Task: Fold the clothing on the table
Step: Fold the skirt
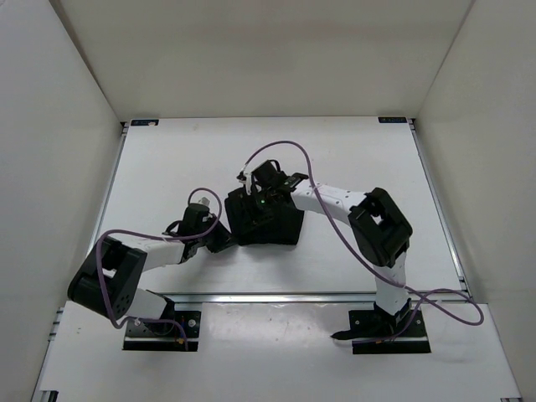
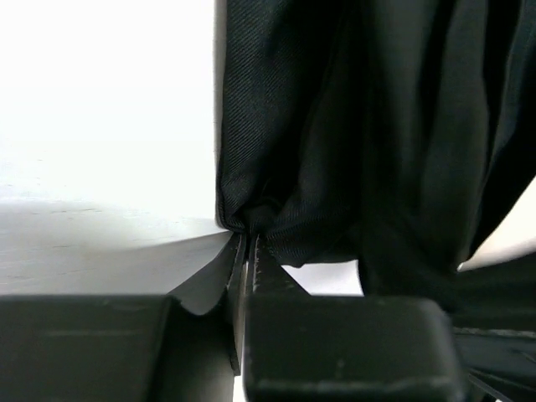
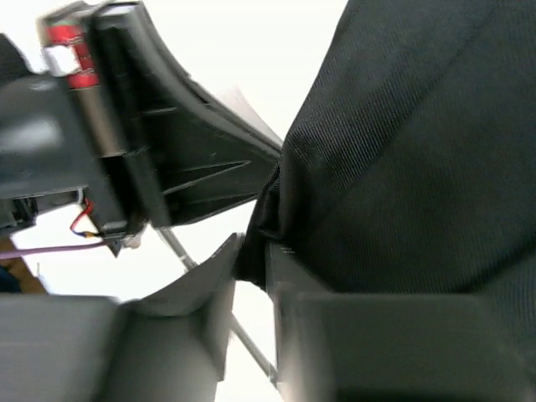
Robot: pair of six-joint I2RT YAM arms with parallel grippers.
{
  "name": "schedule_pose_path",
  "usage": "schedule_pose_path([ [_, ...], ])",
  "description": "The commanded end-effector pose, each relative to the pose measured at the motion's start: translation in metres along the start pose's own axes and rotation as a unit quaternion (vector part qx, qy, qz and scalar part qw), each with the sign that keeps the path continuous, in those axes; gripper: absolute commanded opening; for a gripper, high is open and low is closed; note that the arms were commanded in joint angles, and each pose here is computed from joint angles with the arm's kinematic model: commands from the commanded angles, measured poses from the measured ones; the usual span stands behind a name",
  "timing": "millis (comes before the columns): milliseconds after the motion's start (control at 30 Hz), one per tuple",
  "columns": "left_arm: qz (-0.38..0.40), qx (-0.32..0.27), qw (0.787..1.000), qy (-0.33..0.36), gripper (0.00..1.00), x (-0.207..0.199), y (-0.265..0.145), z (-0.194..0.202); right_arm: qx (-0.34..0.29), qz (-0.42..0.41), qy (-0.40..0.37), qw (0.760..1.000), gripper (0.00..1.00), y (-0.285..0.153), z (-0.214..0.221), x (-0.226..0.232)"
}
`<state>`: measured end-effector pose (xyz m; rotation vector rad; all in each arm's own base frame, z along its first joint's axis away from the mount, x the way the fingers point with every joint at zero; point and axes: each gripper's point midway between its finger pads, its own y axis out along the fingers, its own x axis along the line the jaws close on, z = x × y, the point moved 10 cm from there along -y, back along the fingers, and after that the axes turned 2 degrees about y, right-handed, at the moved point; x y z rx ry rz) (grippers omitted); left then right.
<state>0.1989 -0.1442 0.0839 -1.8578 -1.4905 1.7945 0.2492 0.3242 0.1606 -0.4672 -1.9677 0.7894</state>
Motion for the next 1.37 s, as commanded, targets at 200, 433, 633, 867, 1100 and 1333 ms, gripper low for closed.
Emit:
schedule_pose_path([
  [200, 0.002, 0.010, 1.000, -0.006, 0.37, 0.008, -0.013, 0.003, -0.054, -0.022, -0.048, 0.997, 0.41, -0.030, -0.011, 0.043],
  [433, 0.011, -0.011, 0.999, -0.032, 0.42, 0.011, -0.037, 0.000, -0.140, -0.024, -0.017, 0.990, 0.43, -0.101, 0.017, 0.046],
  [633, 0.030, -0.003, 0.999, -0.016, 0.45, 0.008, -0.055, -0.002, -0.183, -0.028, 0.018, 0.983, 0.45, -0.123, 0.044, 0.031],
  [867, 0.077, 0.063, 0.993, 0.071, 0.72, -0.012, -0.080, -0.021, -0.202, -0.001, 0.041, 0.979, 0.59, -0.147, 0.064, 0.014],
  [1100, 0.062, 0.106, 0.982, 0.143, 0.99, -0.032, -0.085, -0.015, -0.219, 0.009, 0.068, 0.973, 0.99, -0.153, 0.086, 0.001],
  [1333, 0.059, 0.101, 0.980, 0.160, 0.99, -0.027, -0.092, -0.019, -0.224, 0.006, 0.080, 0.971, 0.99, -0.154, 0.093, -0.003],
])
